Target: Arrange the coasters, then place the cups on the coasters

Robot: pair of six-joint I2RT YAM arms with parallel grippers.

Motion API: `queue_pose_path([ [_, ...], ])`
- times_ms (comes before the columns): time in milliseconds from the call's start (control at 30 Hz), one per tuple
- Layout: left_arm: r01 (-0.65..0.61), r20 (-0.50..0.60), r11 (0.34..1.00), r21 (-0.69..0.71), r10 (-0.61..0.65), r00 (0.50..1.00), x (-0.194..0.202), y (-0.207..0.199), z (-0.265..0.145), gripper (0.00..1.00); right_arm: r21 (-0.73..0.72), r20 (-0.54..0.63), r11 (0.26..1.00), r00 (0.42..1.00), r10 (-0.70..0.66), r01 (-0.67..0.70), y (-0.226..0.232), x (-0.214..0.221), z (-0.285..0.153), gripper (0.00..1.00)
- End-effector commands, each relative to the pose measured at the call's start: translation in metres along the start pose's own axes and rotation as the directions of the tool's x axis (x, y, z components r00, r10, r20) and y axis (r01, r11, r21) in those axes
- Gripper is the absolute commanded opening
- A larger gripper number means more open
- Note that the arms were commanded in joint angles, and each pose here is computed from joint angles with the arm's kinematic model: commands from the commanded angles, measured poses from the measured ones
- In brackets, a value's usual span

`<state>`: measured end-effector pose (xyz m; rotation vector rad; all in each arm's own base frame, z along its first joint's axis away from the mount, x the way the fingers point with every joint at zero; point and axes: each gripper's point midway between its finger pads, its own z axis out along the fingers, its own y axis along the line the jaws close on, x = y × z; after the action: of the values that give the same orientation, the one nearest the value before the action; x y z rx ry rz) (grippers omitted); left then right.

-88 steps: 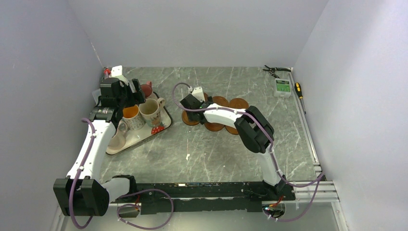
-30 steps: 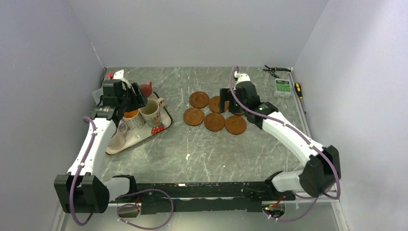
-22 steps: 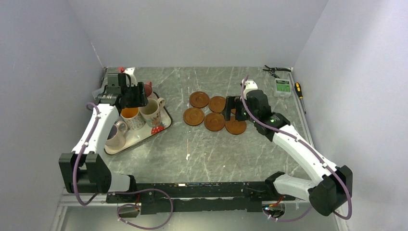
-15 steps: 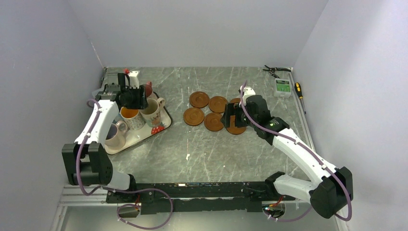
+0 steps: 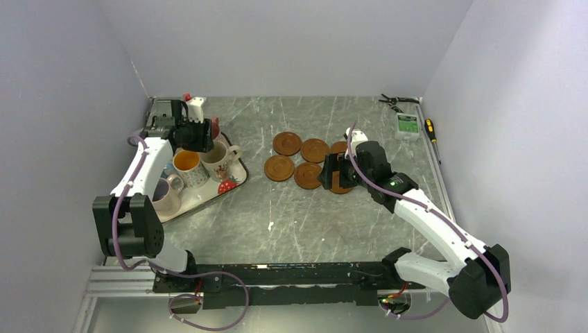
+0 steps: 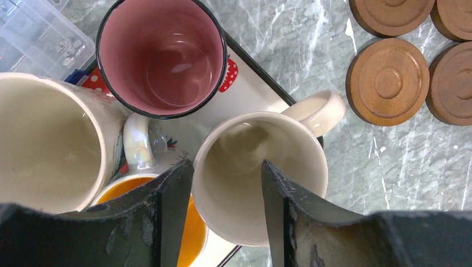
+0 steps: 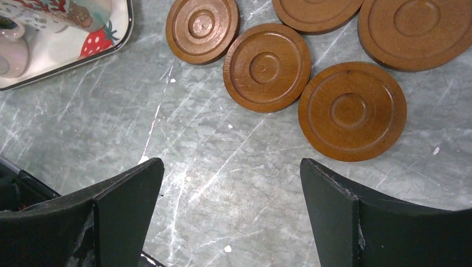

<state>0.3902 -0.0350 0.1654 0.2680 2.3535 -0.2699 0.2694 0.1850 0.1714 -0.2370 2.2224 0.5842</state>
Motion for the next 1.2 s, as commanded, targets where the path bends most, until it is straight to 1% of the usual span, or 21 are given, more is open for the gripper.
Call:
queue_pose_path([
  [0, -0.048, 0.09, 0.999, -0.002, 0.048, 0.995, -0.015, -0.003, -0.009, 0.57, -0.031, 0.033, 0.999, 0.999, 0.011, -0.01, 0.006, -0.007, -0.002, 0.98],
  [100, -0.055, 0.112, 0.998, -0.031, 0.058, 0.992, -0.018, 0.001, -0.014, 0.6, -0.036, 0.026, 0.999, 1.0, 0.014, -0.013, 0.006, -0.005, 0.0, 0.99],
  [200, -0.056, 0.091, 0.998, -0.041, 0.059, 0.994, -0.015, 0.005, -0.009, 0.61, -0.041, 0.024, 0.999, 1.0, 0.018, -0.017, 0.007, -0.004, 0.0, 0.98],
  [400, -0.042, 0.031, 0.997, 0.059, 0.04, 0.999, -0.005, -0.007, 0.007, 0.58, -0.03, 0.019, 0.999, 1.0, 0.022, -0.022, 0.004, 0.0, 0.0, 0.98],
  [567, -0.033, 0.016, 0.996, 0.078, 0.032, 0.999, -0.001, -0.009, 0.012, 0.58, -0.025, 0.013, 0.999, 1.0, 0.025, -0.025, 0.002, 0.004, -0.001, 0.99],
  [700, -0.041, 0.024, 0.995, 0.092, 0.039, 0.999, -0.002, -0.015, 0.004, 0.52, -0.018, 0.013, 0.999, 0.999, 0.03, -0.03, 0.001, 0.006, -0.002, 0.99],
  [900, -0.041, 0.062, 0.994, 0.099, 0.035, 0.997, 0.003, -0.028, -0.012, 0.55, -0.012, 0.019, 1.0, 0.999, 0.027, -0.027, -0.001, 0.006, -0.004, 0.99],
  [1033, -0.018, 0.026, 0.994, 0.112, 0.015, 1.0, 0.012, -0.032, -0.016, 0.54, -0.01, 0.007, 1.0, 1.0, 0.029, -0.029, -0.001, 0.008, -0.002, 0.98],
  [1067, -0.029, 0.022, 0.991, 0.134, 0.026, 0.999, 0.014, -0.042, -0.015, 0.55, -0.01, 0.008, 1.0, 1.0, 0.028, -0.028, -0.001, 0.008, -0.001, 0.98],
  [1167, -0.031, 0.019, 0.991, 0.128, 0.029, 0.999, 0.018, -0.042, -0.013, 0.56, -0.008, 0.004, 1.0, 1.0, 0.029, -0.029, -0.002, 0.01, 0.0, 0.98],
])
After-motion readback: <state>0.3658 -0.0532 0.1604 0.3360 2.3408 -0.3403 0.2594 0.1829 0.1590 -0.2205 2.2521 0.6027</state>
